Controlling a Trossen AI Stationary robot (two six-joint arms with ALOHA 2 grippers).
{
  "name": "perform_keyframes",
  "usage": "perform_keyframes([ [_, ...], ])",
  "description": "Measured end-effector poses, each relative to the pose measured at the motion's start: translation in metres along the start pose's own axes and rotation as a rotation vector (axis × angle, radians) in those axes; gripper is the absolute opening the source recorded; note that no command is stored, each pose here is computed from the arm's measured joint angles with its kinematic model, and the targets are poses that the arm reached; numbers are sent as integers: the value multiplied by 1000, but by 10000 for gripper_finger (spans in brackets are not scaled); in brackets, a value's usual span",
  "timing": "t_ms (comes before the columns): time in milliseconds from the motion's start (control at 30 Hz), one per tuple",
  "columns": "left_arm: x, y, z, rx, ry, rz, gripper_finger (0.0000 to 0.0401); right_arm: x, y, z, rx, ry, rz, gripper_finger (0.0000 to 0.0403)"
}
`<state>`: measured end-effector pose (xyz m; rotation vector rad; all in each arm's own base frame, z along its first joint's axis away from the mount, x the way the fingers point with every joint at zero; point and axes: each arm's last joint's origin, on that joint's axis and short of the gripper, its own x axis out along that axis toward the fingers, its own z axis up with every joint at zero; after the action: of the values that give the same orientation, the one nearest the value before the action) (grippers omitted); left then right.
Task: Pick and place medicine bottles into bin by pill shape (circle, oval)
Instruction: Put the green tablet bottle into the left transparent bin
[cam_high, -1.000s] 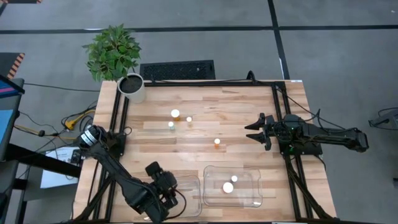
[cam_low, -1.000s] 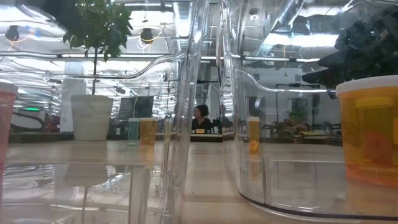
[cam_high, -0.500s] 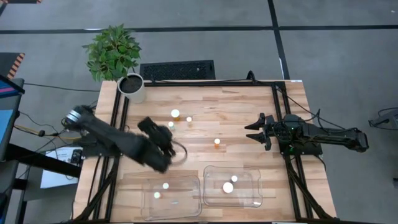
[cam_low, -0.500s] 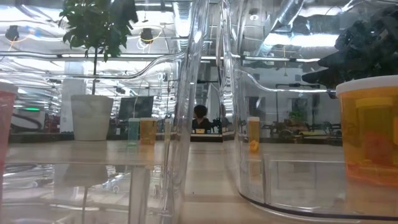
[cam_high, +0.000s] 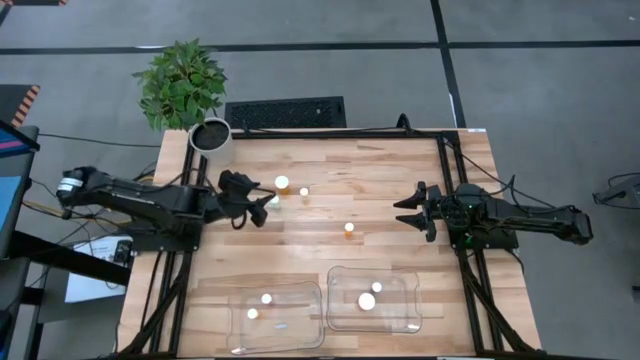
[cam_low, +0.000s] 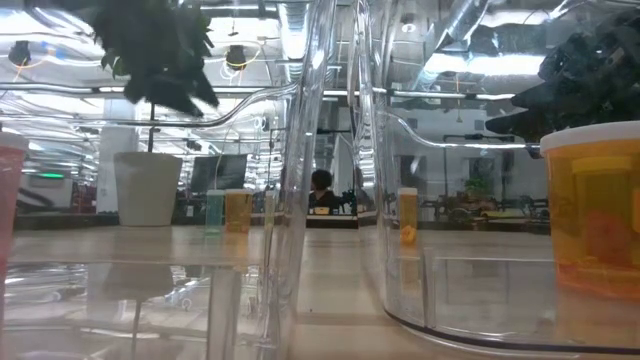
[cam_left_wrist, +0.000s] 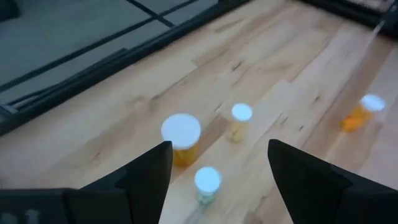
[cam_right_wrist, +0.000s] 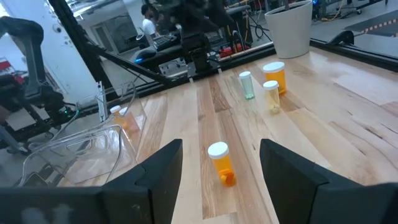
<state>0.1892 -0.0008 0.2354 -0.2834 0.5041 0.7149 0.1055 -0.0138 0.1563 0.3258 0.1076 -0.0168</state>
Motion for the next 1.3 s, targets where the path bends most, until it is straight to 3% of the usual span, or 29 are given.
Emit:
perform_keyframes([
  [400,48,-1,-15,181,69,5,258,0,0,0,1,5,-1,225],
  [733,77,0,-27,216,151,34,258,0,0,0,1,7,-2,225],
  [1300,85,0,-36,234,192,47,258,0,0,0,1,7,-2,225],
])
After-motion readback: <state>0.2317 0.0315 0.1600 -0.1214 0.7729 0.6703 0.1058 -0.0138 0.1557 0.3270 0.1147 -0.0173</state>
